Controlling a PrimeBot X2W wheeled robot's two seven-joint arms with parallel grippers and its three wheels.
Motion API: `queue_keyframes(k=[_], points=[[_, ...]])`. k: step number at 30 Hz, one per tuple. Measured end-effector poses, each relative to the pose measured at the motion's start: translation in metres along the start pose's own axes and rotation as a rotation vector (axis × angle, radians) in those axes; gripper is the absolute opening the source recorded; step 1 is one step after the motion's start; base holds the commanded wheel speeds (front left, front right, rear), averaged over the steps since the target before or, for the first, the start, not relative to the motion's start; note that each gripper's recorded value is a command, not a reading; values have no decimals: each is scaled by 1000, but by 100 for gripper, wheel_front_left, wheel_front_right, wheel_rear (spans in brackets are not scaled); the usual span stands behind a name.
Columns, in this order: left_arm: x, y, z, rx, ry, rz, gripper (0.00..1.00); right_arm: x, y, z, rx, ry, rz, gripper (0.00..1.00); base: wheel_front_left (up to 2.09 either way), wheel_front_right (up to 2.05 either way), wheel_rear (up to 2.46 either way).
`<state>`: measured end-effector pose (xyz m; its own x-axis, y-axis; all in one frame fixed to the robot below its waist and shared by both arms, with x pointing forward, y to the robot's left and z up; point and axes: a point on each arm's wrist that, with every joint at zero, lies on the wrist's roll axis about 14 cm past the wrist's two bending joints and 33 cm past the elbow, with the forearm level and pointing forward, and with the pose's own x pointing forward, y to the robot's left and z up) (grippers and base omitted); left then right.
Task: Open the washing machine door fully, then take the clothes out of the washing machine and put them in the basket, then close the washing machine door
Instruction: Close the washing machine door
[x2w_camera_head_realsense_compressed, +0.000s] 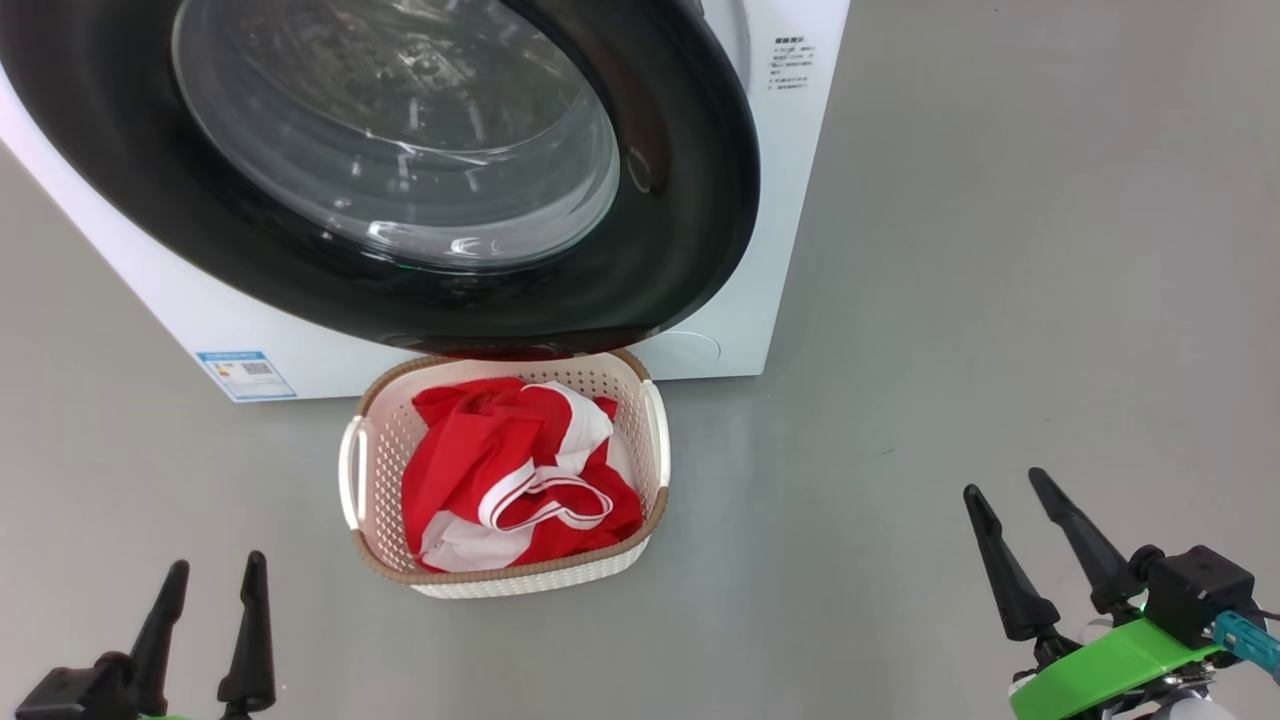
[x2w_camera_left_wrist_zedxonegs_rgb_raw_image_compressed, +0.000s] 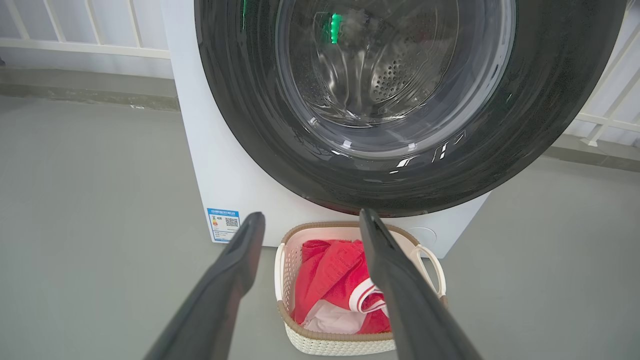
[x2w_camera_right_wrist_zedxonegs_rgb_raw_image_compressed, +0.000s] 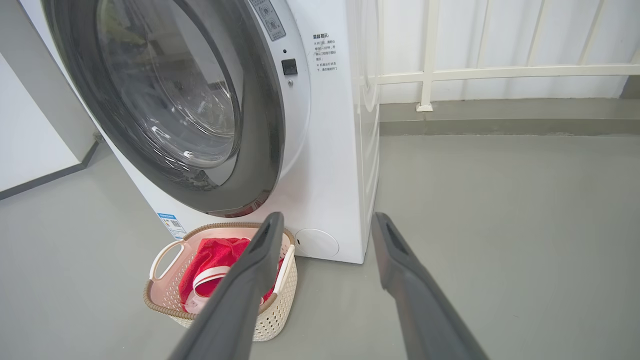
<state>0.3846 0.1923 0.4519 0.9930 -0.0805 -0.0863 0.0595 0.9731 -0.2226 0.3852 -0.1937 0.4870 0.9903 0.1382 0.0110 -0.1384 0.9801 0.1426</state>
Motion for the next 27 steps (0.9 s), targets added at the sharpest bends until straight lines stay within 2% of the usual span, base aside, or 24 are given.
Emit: queue_keyframes(k=[1, 6, 20, 27], points=[[0, 0, 0, 1, -1, 1, 100, 1, 2, 0, 2, -1, 5, 0, 0, 0, 0], [-2, 0, 1, -3, -7, 7, 100, 14, 16, 5, 10, -19, 54, 0, 0, 0, 0], [5, 2, 4, -15, -22, 26, 100, 92, 72, 31, 18, -113, 228, 0, 0, 0, 0], [16, 6, 6, -19, -33, 38, 100, 130, 90, 26, 24, -107, 276, 0, 0, 0, 0]])
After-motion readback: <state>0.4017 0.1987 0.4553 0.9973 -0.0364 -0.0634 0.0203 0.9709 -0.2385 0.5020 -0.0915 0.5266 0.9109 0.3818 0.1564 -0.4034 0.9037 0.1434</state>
